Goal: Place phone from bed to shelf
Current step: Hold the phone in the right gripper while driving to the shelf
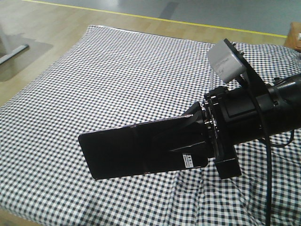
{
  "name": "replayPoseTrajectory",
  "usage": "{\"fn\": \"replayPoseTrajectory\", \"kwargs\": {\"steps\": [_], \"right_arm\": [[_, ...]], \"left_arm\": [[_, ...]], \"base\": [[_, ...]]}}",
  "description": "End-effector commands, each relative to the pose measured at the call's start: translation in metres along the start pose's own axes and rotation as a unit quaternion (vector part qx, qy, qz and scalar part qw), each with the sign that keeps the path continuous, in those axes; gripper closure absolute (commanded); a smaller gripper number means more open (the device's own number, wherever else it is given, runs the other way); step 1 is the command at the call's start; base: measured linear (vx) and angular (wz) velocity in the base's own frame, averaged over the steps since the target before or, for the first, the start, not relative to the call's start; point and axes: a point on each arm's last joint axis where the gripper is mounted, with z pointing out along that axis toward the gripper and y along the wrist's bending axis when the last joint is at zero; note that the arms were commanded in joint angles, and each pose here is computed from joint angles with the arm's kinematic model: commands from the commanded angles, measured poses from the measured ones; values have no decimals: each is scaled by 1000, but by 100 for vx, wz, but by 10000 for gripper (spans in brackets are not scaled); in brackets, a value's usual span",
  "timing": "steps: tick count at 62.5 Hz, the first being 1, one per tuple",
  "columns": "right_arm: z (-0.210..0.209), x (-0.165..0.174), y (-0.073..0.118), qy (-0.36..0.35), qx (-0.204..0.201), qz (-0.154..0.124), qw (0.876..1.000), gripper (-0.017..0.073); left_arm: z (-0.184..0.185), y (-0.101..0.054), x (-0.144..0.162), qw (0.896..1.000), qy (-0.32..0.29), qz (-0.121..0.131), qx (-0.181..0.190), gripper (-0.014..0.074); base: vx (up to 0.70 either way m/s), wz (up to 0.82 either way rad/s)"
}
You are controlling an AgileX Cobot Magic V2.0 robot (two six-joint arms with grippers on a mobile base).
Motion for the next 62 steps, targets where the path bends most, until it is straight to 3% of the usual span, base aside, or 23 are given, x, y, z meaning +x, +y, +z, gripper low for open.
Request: {"fn": "replayPoseTrajectory", "kwargs": {"steps": [1,32,62], "right_arm": [[-9,-13,19,-36,-42,-12,998,561],[-9,-13,19,-36,-42,-12,998,561],[-9,-13,19,-37,-43,-12,998,561]], "left_arm": [[-3,2,-14,999,-53,-7,-5,592],[-3,2,-14,999,-53,-7,-5,592],[-3,2,-14,999,-53,-7,-5,592]], "base": [[-7,29],[-9,34],[-15,57]]}}
